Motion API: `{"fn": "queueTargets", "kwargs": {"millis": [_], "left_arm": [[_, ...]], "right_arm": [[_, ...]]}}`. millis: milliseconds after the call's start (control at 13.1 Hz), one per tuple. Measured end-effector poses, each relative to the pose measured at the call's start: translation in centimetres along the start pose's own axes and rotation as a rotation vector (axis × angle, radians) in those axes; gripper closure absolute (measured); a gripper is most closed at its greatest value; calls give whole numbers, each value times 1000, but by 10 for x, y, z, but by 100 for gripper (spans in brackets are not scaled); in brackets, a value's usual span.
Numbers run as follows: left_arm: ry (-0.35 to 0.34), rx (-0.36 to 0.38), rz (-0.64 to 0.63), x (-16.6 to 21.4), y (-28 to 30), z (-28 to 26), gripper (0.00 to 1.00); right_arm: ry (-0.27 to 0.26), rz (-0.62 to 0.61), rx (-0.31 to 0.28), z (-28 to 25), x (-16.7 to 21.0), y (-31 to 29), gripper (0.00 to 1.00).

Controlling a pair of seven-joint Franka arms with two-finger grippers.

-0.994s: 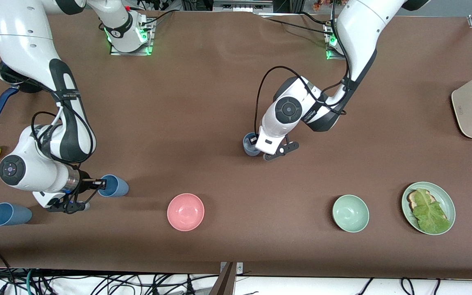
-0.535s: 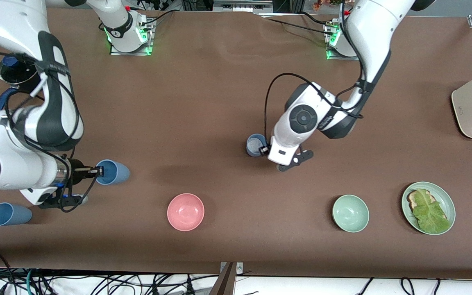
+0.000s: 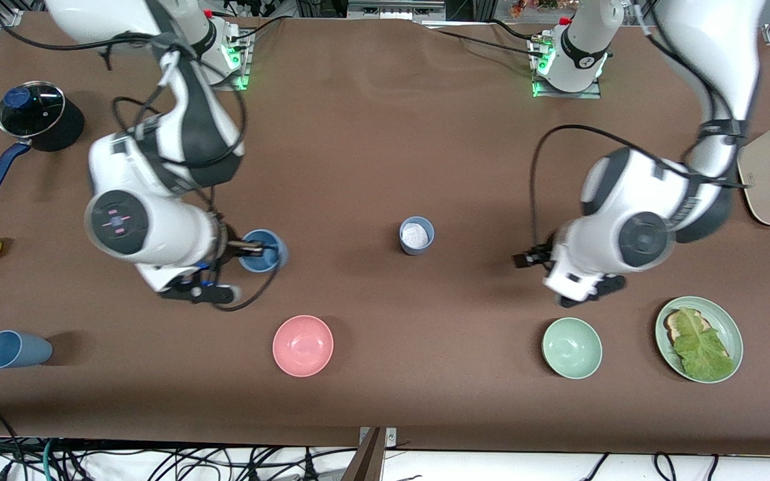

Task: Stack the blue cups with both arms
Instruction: 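Set the tissue cup down with the left gripper while the right gripper approaches, then lower the right gripper's cup onto the tissue cup while the left gripper withdraws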

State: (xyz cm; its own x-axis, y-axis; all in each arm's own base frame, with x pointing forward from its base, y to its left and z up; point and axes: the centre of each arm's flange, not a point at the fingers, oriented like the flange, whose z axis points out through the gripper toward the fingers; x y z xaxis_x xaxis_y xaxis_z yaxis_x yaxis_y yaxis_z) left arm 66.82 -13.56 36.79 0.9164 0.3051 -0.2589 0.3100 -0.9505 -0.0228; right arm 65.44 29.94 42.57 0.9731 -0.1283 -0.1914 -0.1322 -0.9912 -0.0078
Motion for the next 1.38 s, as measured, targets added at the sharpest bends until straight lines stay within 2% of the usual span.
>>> {"fn": "queueTargets", "kwargs": {"millis": [229,382,612,841,1376], "left_arm": [[9,-30,40,44,-94,-17,0],[29,3,101,59,-138,-21,0],[34,10,186,67,-178,-30,0],[29,10,202,67,-187,-33,0],[31,23,221,48,-181,-60,0]], "right_arm": [[26,84,-3,8,-47,-74,96],[41,158,1,16,-86,-122,96],[91,235,52,35,-135,-189,96],[125,277,103,48,-132,-204,96],[112,314,80,84,-143,-223,96]]}}
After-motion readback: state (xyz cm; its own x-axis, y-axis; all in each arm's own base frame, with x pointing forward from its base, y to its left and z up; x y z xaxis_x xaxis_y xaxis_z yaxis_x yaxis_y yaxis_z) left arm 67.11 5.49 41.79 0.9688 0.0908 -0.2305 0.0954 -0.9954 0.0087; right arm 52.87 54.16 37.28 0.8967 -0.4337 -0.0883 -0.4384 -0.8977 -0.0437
